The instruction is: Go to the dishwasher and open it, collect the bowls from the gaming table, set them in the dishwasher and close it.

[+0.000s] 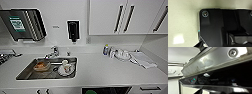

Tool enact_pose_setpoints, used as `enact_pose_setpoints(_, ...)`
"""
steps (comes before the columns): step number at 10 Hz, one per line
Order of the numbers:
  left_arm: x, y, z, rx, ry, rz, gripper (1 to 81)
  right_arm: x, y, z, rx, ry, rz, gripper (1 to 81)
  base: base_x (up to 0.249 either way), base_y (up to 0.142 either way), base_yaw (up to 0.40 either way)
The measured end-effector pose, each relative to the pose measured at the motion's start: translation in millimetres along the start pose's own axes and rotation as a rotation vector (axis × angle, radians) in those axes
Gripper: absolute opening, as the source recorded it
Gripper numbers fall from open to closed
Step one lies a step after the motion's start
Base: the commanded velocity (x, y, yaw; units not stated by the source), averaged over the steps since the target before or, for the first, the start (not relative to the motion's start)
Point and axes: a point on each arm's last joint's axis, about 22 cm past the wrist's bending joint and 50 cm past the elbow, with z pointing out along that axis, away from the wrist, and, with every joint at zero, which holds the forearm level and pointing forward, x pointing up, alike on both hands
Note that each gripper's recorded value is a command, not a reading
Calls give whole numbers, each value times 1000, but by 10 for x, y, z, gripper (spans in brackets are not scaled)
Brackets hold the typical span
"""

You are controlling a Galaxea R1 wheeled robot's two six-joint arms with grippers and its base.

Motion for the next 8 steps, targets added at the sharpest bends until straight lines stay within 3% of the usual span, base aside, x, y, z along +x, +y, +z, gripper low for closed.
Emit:
enact_pose_setpoints(2, -3, 4, 1, -1, 0, 0, 811, 689, -159, -322, 3, 120, -29, 811, 0, 0, 0)
enact_pose_setpoints(3, -4, 9, 3, -1, -1, 0, 811, 941, -97, -546, -16, 171, -37, 811, 0, 0, 0)
enact_pose_setpoints(4, -16, 35, 10, -4, -3, 0, 811, 1175, -211, -784, 3, 204, -42, 811, 0, 0, 0)
enact_pose_setpoints(6, -12, 100, 26, -13, -3, 0, 811, 1091, -431, -1111, 68, 178, -41, 811, 0, 0, 0)
enact_pose_setpoints(7, -20, 109, 28, -14, -4, 0, 811, 1137, -468, -1402, 79, 188, -43, 811, 0, 0, 0)
enact_pose_setpoints(8, -22, 111, 29, -14, -4, -1, 811, 1233, -332, -1769, 53, 222, -36, 811, 0, 0, 0)
